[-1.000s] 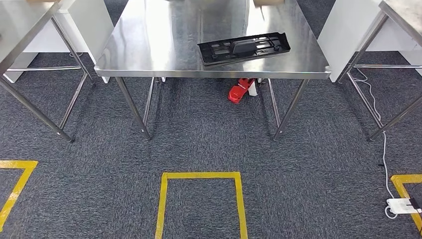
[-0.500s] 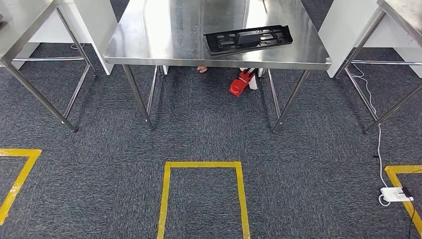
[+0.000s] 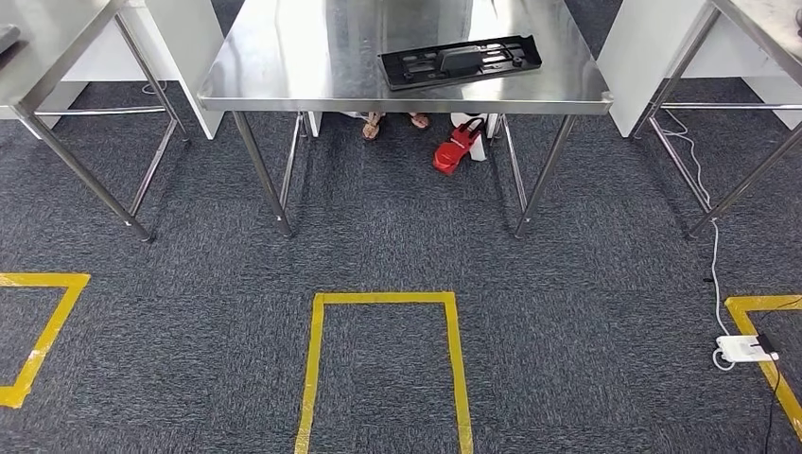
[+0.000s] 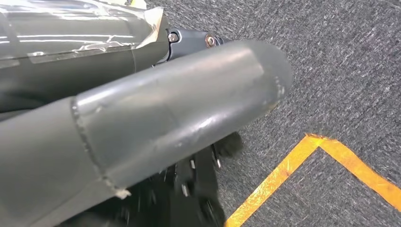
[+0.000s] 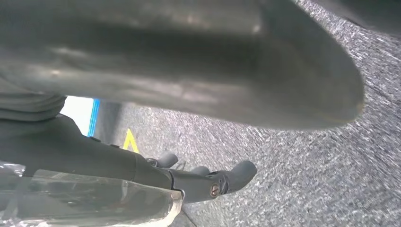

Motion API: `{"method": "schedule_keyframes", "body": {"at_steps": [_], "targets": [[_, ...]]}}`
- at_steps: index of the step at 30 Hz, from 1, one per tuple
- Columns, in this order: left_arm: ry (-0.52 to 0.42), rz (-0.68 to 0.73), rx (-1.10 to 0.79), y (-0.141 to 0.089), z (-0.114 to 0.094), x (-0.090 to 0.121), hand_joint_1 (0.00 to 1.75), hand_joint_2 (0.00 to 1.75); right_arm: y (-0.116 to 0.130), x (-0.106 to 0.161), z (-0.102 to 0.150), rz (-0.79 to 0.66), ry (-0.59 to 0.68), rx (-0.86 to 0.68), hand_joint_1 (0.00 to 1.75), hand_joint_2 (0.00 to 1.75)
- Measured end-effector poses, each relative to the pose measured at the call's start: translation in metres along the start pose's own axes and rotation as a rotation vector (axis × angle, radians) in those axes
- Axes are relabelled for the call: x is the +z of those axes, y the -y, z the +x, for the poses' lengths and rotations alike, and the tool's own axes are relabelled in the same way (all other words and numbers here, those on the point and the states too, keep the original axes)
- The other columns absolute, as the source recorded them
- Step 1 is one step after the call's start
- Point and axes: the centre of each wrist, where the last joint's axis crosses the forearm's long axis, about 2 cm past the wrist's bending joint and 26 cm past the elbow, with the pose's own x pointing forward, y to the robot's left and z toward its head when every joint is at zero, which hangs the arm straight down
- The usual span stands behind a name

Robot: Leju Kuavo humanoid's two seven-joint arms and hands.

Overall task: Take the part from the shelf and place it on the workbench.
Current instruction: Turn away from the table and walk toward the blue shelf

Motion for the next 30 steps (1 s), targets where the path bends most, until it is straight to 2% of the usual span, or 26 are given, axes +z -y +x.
{"method": "schedule_keyframes", "body": {"at_steps": [30], "targets": [[0.014,-0.048,0.016,0.002,0.0,0.001,0.0,0.0,0.007,-0.004,-0.011,-0.021,-0.017,-0.049,0.0,0.0]]}}
